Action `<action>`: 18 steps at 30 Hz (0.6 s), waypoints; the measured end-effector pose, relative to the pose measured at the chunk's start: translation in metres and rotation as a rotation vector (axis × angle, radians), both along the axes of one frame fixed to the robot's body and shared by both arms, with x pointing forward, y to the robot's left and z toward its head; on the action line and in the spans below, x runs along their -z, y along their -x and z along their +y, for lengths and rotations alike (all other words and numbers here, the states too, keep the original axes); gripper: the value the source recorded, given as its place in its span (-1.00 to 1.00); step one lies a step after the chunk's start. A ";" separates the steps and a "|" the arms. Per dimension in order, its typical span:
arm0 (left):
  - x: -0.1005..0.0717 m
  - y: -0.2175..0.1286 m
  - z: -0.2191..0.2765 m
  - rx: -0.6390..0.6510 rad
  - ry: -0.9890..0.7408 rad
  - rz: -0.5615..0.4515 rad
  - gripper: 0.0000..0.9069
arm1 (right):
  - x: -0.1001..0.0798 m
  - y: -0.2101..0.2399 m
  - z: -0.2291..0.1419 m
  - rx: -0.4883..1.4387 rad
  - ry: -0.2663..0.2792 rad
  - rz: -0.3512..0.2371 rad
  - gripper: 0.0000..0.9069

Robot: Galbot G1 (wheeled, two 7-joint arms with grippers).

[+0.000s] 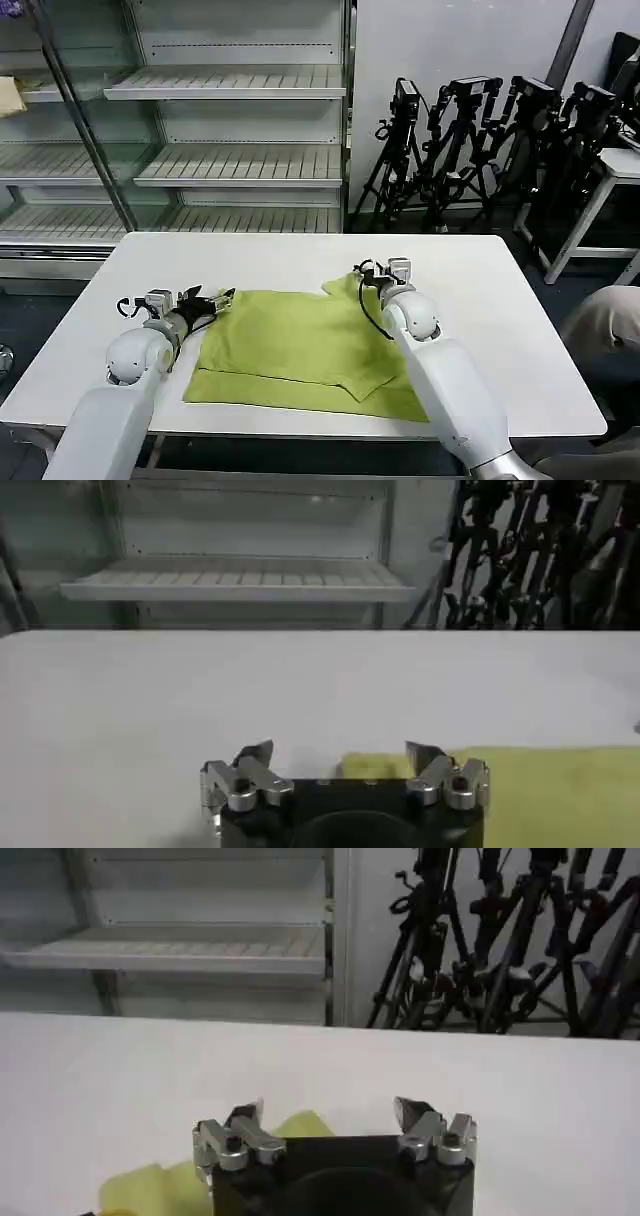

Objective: Fold and organize the clothes.

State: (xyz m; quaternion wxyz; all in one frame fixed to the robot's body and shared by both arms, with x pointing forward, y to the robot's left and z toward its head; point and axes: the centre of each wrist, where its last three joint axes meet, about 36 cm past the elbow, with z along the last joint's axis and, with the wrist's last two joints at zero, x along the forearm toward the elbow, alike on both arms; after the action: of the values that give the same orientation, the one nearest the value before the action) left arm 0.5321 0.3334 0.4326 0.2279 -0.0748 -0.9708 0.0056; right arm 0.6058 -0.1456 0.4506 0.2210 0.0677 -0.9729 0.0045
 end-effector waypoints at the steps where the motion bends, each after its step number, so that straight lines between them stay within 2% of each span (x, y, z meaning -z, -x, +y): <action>1: 0.000 0.000 0.001 -0.001 -0.001 0.002 1.00 | 0.001 -0.001 0.001 0.001 -0.002 0.003 1.00; 4: 0.001 -0.001 0.000 0.001 -0.003 0.005 1.00 | 0.004 -0.003 0.003 0.005 -0.008 0.017 1.00; 5: 0.002 -0.001 0.000 0.002 -0.004 0.005 0.76 | 0.005 -0.003 0.003 0.006 -0.009 0.023 0.38; 6: 0.002 -0.001 0.000 0.002 -0.005 0.005 -0.02 | 0.006 -0.004 0.003 0.008 -0.012 0.027 -0.16; 7: 0.002 -0.001 0.000 0.003 -0.005 0.005 -0.96 | 0.007 -0.004 0.004 0.011 -0.015 0.031 -1.00; 18: 0.006 -0.001 -0.005 0.019 0.002 0.015 -0.96 | 0.011 -0.005 0.004 0.010 -0.034 0.048 -1.00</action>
State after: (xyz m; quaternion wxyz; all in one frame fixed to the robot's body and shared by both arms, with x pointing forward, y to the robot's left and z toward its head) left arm 0.5335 0.3287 0.4267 0.2353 -0.0844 -0.9682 0.0048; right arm 0.6108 -0.1417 0.4394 0.2433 0.0665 -0.9676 -0.0147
